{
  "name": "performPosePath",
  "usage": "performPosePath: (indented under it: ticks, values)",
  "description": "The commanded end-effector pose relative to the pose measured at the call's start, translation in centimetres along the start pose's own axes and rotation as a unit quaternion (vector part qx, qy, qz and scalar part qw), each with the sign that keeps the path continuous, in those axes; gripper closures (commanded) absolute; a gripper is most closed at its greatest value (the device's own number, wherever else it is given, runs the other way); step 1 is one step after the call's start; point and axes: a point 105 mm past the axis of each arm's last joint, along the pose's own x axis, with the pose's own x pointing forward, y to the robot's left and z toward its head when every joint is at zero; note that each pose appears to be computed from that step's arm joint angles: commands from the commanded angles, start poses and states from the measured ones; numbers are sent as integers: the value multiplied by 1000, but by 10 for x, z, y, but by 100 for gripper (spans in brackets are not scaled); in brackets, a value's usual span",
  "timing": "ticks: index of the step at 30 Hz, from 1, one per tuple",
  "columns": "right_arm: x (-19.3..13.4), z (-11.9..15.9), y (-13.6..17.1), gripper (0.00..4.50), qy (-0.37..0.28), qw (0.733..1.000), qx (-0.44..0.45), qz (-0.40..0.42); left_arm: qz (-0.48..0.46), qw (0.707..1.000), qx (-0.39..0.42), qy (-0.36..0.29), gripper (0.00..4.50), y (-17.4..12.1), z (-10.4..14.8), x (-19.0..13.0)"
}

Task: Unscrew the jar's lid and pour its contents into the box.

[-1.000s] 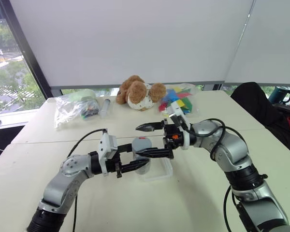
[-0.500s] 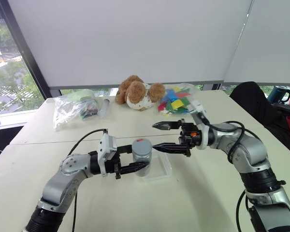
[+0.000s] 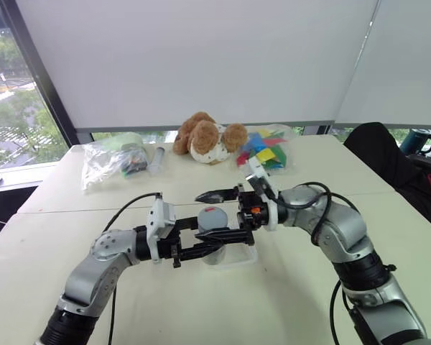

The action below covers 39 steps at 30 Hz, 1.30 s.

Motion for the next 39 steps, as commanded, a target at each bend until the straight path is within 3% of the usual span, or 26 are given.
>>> performPosePath:
  ticks: [1, 29, 39]
  values:
    - [4, 11, -3, 9, -17, 1000, -26, 0, -14, 1000, 20, -16, 239, -5, 12, 4]
    - [-48, -6, -6, 9, -11, 999, 29, -19, -9, 1000, 20, -12, 239, -5, 11, 2]
    - [-43, 16, 13, 9, -48, 998, 24, 36, -11, 1000, 18, -8, 239, -5, 10, 1]
